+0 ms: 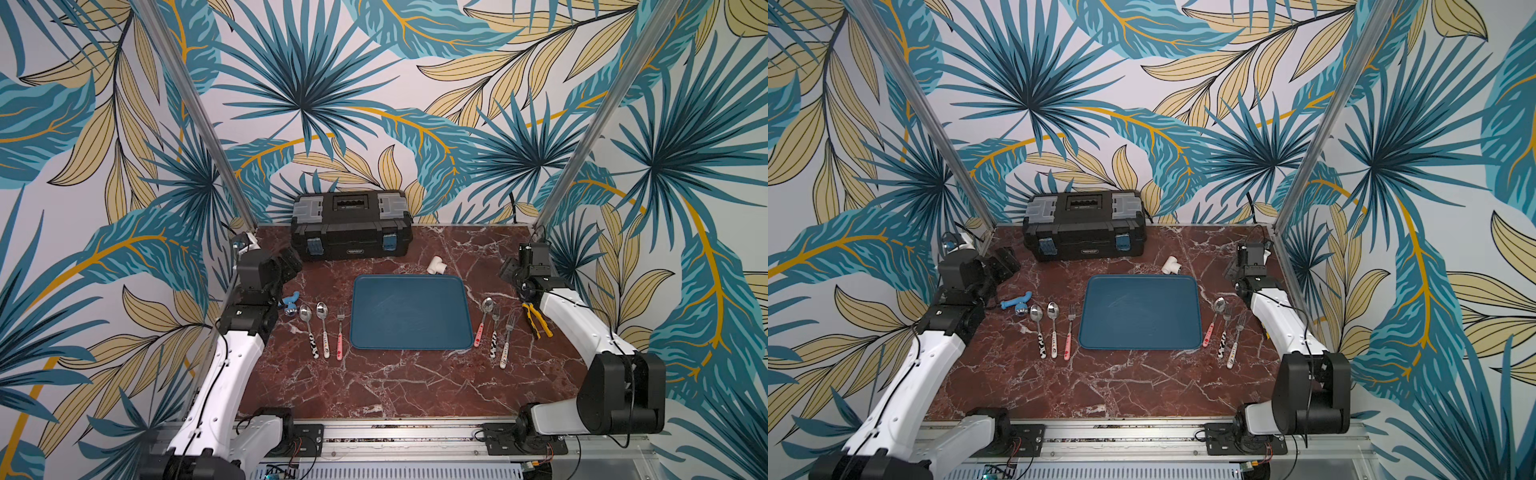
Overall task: Set the spoon and fork side by side
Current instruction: Pick up the fork at the center of the board.
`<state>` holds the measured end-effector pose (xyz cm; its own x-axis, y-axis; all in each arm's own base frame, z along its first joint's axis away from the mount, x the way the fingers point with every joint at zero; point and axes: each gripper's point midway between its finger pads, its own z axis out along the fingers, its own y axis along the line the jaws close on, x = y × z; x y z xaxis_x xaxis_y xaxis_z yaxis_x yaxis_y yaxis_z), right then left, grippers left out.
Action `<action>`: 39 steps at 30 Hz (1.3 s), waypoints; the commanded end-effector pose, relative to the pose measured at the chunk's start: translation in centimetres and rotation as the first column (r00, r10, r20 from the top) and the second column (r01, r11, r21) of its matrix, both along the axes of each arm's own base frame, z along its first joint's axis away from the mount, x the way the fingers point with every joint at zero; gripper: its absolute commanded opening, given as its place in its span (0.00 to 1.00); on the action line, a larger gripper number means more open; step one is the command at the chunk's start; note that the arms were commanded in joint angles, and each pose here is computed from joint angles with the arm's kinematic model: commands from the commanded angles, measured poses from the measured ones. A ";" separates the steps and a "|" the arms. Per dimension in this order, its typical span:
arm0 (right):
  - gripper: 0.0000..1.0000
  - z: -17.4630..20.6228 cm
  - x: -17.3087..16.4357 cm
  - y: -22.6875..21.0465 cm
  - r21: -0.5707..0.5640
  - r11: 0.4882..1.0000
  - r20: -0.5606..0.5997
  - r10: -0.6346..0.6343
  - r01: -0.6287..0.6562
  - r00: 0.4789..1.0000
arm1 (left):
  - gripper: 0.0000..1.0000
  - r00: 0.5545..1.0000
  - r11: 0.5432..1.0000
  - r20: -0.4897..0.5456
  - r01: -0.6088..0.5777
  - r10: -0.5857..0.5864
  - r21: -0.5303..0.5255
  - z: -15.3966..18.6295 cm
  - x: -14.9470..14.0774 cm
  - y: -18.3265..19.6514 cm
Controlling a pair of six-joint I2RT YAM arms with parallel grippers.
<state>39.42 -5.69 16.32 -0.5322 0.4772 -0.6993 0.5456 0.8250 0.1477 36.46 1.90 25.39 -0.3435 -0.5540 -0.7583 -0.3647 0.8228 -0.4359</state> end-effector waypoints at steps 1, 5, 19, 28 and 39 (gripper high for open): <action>0.42 -0.1 -2.8 -0.5 -0.012 0.999 -0.103 -0.046 0.045 0.994 | 0.37 0.953 0.994 -0.290 0.056 -0.083 -0.099 -5.0 -2.4 -2.1; 0.13 -1.7 -3.1 0.2 -0.006 1.000 -0.159 -0.017 0.016 0.987 | 0.20 0.854 0.983 -0.487 0.168 -0.182 -0.072 -9.6 -4.6 -5.4; 0.26 -5.3 -1.8 2.3 0.068 0.996 -0.242 0.071 -0.056 0.968 | 0.38 0.482 0.893 -0.805 0.432 -0.347 -0.126 -19.8 -9.3 -12.9; 0.29 -5.5 -1.7 2.4 0.071 0.996 -0.247 0.078 -0.062 0.966 | 0.41 0.471 0.873 -0.787 0.458 -0.399 -0.169 -21.5 -7.3 -14.6; 0.30 -5.7 -1.5 2.6 0.081 0.995 -0.249 0.077 -0.059 0.965 | 0.15 0.446 0.900 -0.828 0.409 -0.339 -0.148 -24.2 -7.9 -13.8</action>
